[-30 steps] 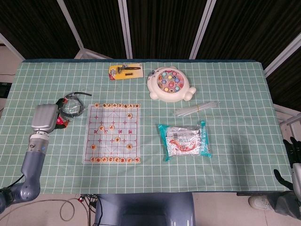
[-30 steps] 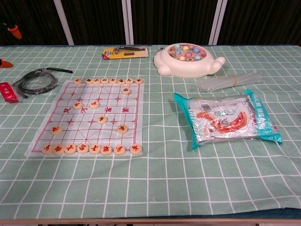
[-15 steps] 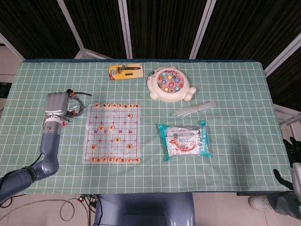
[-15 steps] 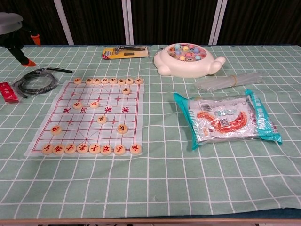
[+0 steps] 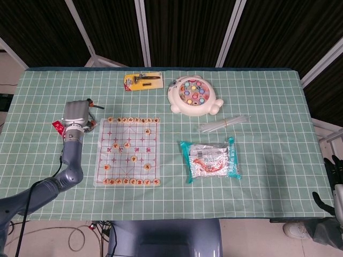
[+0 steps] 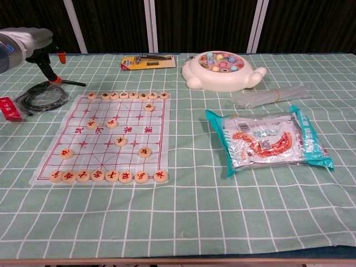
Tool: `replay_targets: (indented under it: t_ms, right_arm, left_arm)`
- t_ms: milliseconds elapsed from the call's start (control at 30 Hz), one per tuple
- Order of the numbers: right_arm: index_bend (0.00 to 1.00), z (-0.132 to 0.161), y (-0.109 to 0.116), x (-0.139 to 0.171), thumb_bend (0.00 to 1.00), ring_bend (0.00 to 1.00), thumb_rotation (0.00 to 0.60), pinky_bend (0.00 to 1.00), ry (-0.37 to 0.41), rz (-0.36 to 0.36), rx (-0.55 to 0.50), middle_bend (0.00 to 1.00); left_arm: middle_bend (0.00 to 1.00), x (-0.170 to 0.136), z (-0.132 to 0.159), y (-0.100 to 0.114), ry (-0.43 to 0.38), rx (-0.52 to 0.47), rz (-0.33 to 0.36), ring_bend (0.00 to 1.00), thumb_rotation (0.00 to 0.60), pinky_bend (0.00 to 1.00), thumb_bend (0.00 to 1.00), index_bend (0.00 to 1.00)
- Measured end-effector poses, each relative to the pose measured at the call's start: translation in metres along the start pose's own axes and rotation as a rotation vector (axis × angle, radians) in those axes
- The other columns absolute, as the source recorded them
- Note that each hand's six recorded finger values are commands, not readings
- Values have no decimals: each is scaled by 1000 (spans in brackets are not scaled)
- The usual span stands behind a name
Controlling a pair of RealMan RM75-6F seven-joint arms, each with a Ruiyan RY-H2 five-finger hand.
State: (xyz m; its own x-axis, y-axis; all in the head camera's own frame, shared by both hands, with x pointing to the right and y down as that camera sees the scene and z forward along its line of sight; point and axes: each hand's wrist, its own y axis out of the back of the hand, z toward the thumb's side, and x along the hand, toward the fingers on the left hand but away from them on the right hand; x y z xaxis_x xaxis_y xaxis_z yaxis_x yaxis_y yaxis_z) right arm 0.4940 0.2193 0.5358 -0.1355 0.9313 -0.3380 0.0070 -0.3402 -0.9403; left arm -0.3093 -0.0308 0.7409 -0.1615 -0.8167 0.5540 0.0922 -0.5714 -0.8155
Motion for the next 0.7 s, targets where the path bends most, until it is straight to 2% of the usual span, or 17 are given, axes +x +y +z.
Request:
replay_targets:
  t_ms: [233,700]
  right_arm:
    - [0,-1,1,-1,344,0,600,0,-5,-1,-5,0]
    - [0,-3,2,-1,343,0,600,0,-13,-5,-19,0]
  left_arm:
    - [955,12,15,-9,0,28,-24,892,600,973,237,413]
    - [954,24,38,-27,-6,60,-62,892,600,973,239,444]
